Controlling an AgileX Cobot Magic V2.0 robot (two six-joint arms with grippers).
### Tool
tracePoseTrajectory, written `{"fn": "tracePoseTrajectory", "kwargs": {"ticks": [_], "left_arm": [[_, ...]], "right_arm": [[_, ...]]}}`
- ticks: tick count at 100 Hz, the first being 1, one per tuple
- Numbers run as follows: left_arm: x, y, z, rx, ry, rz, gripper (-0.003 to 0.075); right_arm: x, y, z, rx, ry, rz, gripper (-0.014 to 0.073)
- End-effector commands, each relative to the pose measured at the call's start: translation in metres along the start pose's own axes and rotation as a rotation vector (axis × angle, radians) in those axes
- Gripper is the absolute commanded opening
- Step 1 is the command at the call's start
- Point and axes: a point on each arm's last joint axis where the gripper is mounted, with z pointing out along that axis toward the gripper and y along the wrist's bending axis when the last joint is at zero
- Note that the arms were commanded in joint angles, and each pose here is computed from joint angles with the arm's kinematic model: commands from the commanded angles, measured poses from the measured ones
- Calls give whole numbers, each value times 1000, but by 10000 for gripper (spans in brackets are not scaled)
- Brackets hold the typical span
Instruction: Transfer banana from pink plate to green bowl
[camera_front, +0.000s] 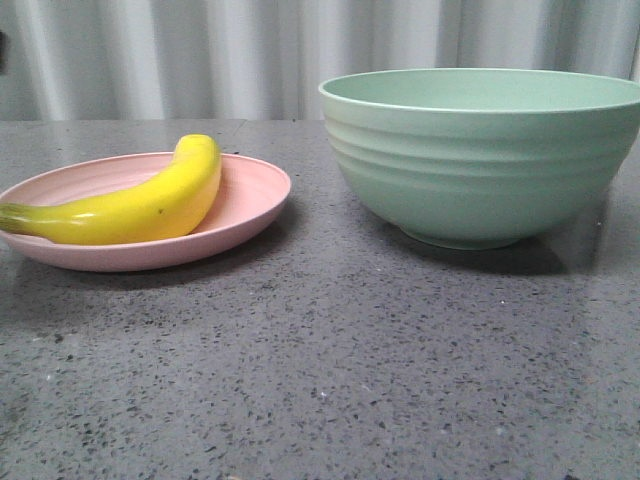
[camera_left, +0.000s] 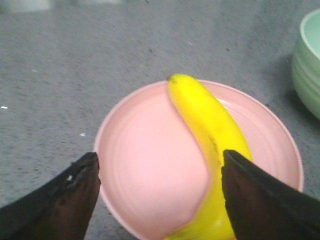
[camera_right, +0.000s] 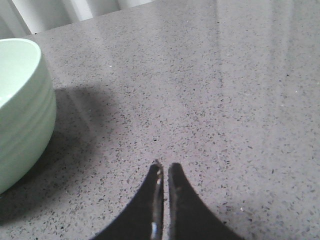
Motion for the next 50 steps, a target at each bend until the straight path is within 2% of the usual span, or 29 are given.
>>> {"fn": "tracePoseTrajectory", "kwargs": {"ticks": [1,29,50], "left_arm": [[-21,-13,11,53,-19,7,471],[-23,-43,60,135,129,60,471],[-12,-46,90,130,247,70,471]], "right_arm": [[-16,2,0,-11,-93,-4,-62],[-16,2,0,-11,-93,-4,-62],[-16,2,0,-11,-93,-4,-62]]}}
